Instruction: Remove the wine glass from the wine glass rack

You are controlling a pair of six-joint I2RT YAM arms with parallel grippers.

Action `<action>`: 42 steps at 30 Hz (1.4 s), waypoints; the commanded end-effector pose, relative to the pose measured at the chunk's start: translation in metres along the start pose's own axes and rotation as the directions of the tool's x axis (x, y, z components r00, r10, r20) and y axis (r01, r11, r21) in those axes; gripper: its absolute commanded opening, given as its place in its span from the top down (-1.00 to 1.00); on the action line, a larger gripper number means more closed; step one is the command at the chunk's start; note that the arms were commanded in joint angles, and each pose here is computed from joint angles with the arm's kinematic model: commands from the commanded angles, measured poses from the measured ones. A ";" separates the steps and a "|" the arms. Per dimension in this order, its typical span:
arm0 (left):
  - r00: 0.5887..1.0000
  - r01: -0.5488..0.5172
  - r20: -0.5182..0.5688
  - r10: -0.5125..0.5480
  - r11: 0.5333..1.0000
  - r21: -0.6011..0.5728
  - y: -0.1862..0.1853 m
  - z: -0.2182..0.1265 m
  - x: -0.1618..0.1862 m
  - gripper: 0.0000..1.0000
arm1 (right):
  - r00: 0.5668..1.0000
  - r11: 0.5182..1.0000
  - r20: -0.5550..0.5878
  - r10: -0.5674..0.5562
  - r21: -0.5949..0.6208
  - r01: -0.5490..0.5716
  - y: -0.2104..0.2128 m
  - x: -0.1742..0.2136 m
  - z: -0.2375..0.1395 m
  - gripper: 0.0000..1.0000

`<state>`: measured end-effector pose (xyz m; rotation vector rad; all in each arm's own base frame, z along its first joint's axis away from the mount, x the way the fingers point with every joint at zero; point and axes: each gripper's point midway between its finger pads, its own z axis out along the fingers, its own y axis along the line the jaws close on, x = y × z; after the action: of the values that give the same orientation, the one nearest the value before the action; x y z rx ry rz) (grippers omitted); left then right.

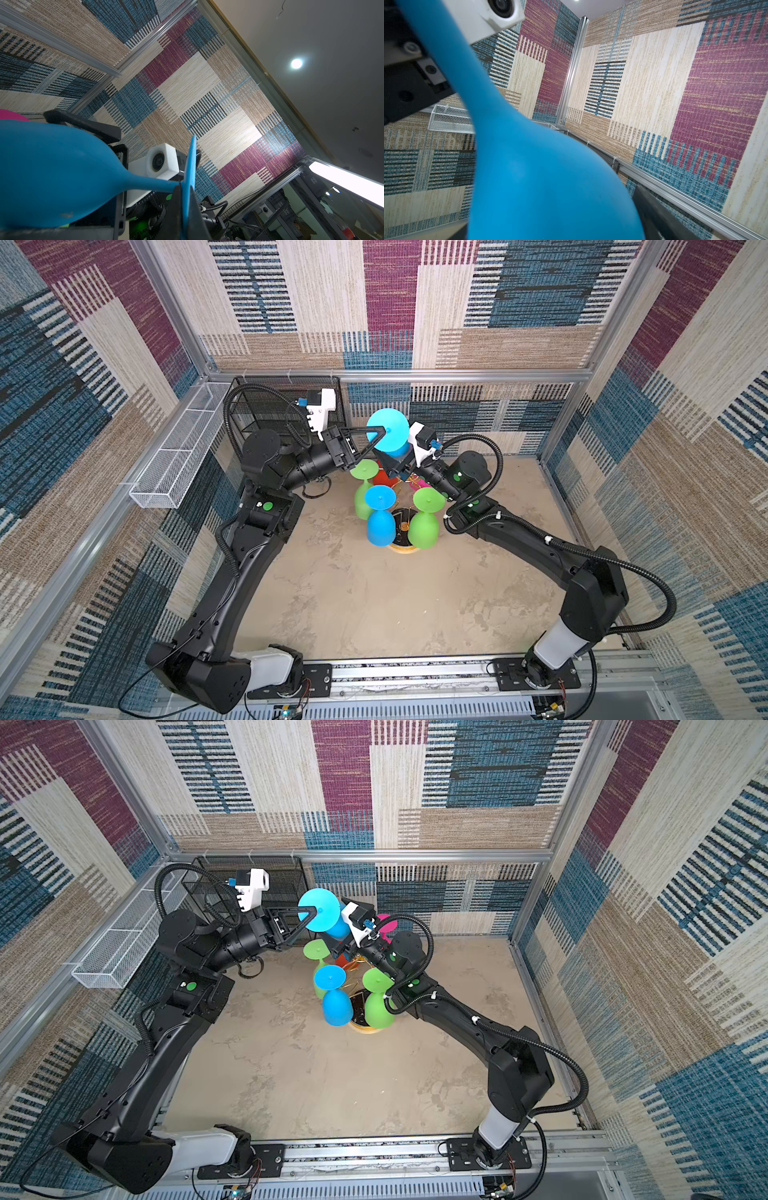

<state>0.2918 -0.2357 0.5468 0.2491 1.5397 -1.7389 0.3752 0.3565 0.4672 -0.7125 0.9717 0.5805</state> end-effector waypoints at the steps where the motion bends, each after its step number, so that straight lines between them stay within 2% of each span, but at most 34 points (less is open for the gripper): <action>1: 0.999 -0.048 0.011 0.047 0.998 0.046 -0.015 -0.002 -0.004 1.00 | 1.000 1.000 0.020 0.006 0.002 -0.007 0.000 -0.010 -0.001 -0.70; 10: 0.998 -0.055 0.017 0.054 0.997 0.046 -0.012 -0.003 -0.006 0.99 | 0.999 0.999 0.003 0.039 -0.019 -0.039 0.009 -0.018 -0.004 -0.43; 14: 0.998 -0.058 0.022 0.057 0.997 0.047 -0.009 -0.003 -0.007 0.82 | 0.998 0.998 -0.005 0.057 -0.023 -0.057 0.013 -0.021 -0.007 -0.33; 20: 0.997 -0.073 0.029 0.071 0.996 0.051 -0.010 -0.005 -0.008 0.23 | 0.997 0.997 -0.020 0.076 -0.025 -0.076 0.015 -0.026 -0.013 -0.10; 22: 0.996 -0.083 0.034 0.082 0.995 0.056 -0.011 -0.006 -0.009 0.10 | 0.996 0.996 -0.031 0.083 -0.025 -0.084 0.016 -0.026 -0.015 -0.03; 29: 0.987 -0.148 0.072 0.145 0.988 0.037 -0.011 -0.015 -0.011 -0.12 | 0.987 0.992 -0.094 0.129 0.008 -0.128 0.012 -0.029 -0.026 0.08; 33: 0.967 -0.223 0.116 0.226 0.974 -0.045 0.003 -0.025 -0.015 -0.20 | 0.979 0.989 -0.141 0.148 0.036 -0.145 0.009 -0.030 -0.037 0.15; 35: 0.937 -0.318 0.113 0.330 0.941 -0.118 0.007 -0.033 -0.017 -0.24 | 0.973 0.987 -0.165 0.158 0.043 -0.153 0.008 -0.032 -0.044 0.19; 37: 0.881 -0.432 0.105 0.462 0.874 -0.224 0.013 -0.041 -0.020 -0.29 | 0.967 0.985 -0.192 0.170 0.051 -0.163 0.008 -0.035 -0.051 0.20; 39: 0.803 -0.535 0.110 0.586 0.789 -0.303 0.018 -0.051 -0.024 -0.33 | 0.959 0.984 -0.222 0.178 0.065 -0.168 0.007 -0.038 -0.057 0.22; 42: 0.648 -0.645 0.135 0.749 0.635 -0.426 0.028 -0.066 -0.036 -0.40 | 0.941 0.981 -0.282 0.189 0.097 -0.168 0.003 -0.036 -0.067 0.23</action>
<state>0.2941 -0.1790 0.5367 0.3141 1.3281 -1.1321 0.3187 0.3108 0.4843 -0.6778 1.2384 0.6323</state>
